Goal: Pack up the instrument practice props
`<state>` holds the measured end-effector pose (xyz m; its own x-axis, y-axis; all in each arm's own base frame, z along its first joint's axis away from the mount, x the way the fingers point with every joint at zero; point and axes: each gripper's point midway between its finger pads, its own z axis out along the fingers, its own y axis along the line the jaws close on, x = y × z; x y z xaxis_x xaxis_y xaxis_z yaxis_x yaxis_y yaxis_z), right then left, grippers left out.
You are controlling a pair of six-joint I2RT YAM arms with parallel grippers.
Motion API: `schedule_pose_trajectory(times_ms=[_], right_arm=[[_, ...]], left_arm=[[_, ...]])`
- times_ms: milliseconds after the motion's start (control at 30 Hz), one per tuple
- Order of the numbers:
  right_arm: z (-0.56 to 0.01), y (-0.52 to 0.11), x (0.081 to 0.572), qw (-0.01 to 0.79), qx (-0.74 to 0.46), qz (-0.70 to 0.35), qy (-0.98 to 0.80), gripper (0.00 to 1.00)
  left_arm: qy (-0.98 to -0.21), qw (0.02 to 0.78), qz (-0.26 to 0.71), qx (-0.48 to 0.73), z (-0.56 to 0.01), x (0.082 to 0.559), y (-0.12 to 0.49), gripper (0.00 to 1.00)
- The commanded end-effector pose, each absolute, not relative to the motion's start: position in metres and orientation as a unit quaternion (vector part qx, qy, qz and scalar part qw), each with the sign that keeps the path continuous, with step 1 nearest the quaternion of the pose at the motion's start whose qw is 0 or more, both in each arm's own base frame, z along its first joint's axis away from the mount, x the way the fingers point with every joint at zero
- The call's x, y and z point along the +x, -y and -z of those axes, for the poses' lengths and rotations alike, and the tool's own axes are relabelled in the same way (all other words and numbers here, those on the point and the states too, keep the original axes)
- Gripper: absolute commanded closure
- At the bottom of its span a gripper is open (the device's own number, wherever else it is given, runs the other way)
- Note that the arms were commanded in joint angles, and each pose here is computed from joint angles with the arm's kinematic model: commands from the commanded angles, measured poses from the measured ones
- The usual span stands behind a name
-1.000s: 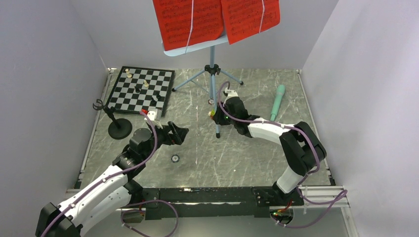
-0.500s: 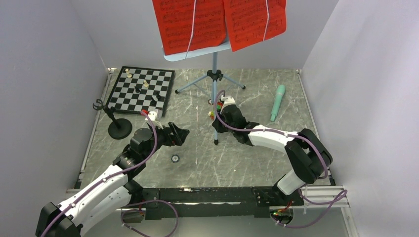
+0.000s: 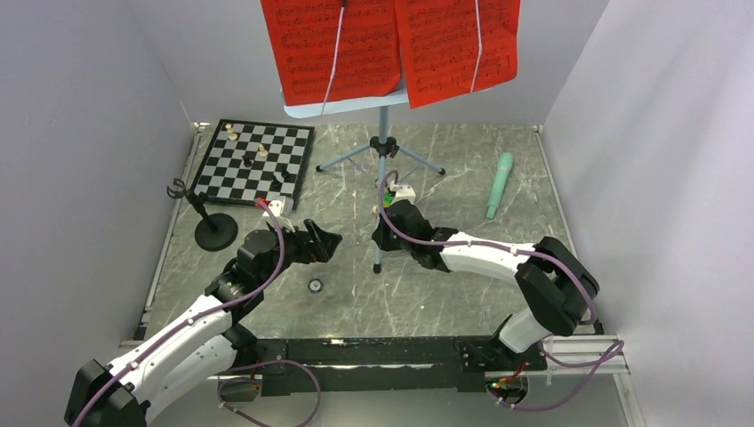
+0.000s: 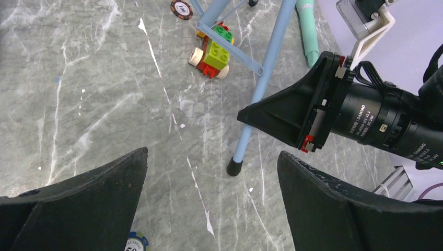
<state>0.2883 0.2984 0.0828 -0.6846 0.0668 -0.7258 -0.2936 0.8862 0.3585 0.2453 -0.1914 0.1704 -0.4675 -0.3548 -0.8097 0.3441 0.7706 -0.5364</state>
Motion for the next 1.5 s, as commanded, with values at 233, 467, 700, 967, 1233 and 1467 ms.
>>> schedule_pose_trajectory(times_ms=[233,467,700,967,1233,1467], right_arm=[[-0.100,-0.342,0.263,0.350,-0.032,-0.282,-0.893,1.00],[-0.095,-0.347,0.257,0.343,-0.047,-0.265,-0.900,1.00],[-0.095,-0.349,0.255,0.337,-0.059,-0.258,-0.904,0.97],[-0.111,-0.322,0.256,0.368,-0.071,-0.218,-0.901,0.34],[-0.165,-0.267,0.252,0.447,-0.060,-0.190,-0.872,0.17],[-0.192,-0.208,0.250,0.499,-0.027,-0.152,-0.853,0.18]], left_arm=[[-0.774,0.528,0.350,-0.027,-0.181,0.249,0.190,0.02],[-0.773,0.527,0.352,-0.028,-0.180,0.250,0.191,0.02],[-0.773,0.532,0.346,-0.030,-0.182,0.251,0.189,0.02],[-0.764,0.553,0.330,-0.029,-0.196,0.256,0.182,0.01],[-0.704,0.618,0.349,-0.015,-0.224,0.274,0.191,0.01],[-0.705,0.617,0.341,0.079,-0.227,0.302,0.243,0.01]])
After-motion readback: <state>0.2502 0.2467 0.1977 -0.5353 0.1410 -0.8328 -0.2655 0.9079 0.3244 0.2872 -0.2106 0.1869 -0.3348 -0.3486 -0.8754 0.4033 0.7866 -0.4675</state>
